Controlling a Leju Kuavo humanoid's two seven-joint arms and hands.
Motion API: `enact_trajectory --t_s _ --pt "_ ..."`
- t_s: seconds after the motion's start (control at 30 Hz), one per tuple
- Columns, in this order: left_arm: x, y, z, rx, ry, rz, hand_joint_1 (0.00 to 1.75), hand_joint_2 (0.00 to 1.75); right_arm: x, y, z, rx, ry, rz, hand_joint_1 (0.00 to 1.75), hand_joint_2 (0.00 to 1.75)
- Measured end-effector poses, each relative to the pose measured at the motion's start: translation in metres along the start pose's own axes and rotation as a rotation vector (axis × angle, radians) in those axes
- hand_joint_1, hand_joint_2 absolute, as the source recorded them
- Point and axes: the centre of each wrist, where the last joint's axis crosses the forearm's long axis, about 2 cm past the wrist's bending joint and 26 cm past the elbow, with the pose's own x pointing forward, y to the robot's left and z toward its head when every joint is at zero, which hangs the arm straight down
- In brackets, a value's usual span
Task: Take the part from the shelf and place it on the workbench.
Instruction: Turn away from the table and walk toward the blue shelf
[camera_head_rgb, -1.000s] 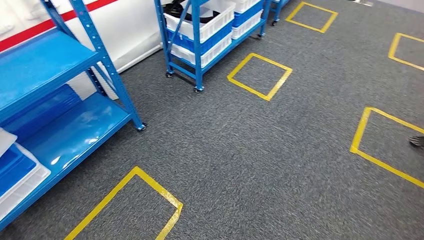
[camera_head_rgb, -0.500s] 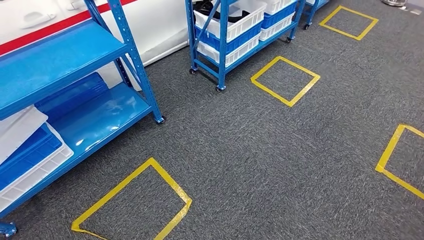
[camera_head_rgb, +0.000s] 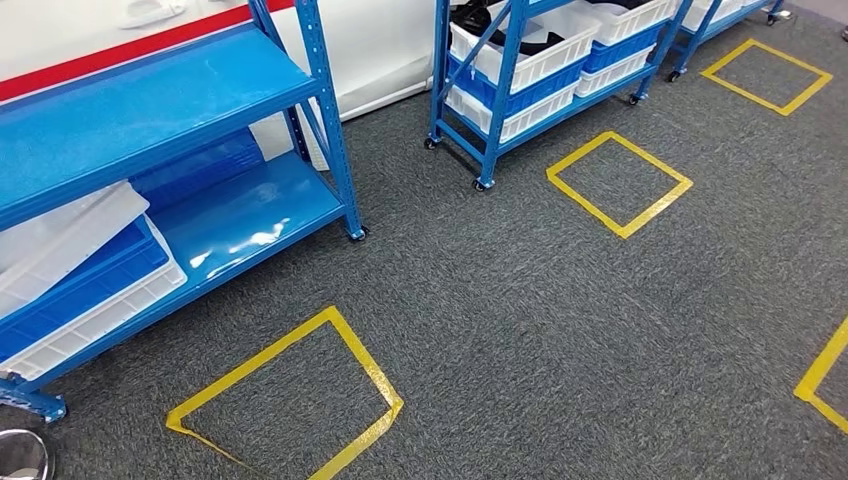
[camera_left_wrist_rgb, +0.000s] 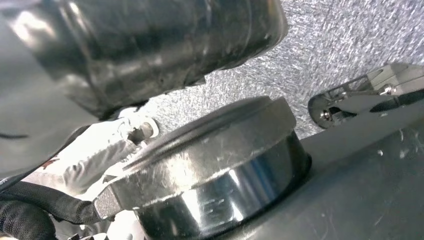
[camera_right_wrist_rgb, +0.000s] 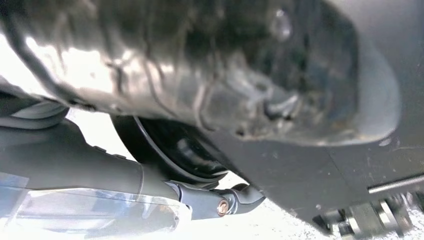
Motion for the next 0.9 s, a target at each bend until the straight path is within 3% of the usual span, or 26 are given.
enact_trajectory --t_s 0.27,0.4,0.6,0.9 --pt "-0.001 0.0 0.0 -0.001 0.002 0.0 0.0 0.0 0.002 0.002 0.0 0.004 -0.006 0.001 0.0 0.0" --pt "-0.002 -0.001 0.0 -0.001 0.005 -0.01 0.0 1.75 0.001 0.003 0.0 0.006 -0.001 -0.004 0.0 0.0" --pt "0.008 0.001 0.002 0.016 0.005 -0.189 0.0 1.75 0.005 0.004 0.0 0.03 0.032 -0.068 0.0 0.0" --pt "0.007 -0.001 0.001 0.013 0.012 -0.205 0.0 1.75 0.011 -0.001 0.002 0.025 0.031 -0.074 0.0 0.0"
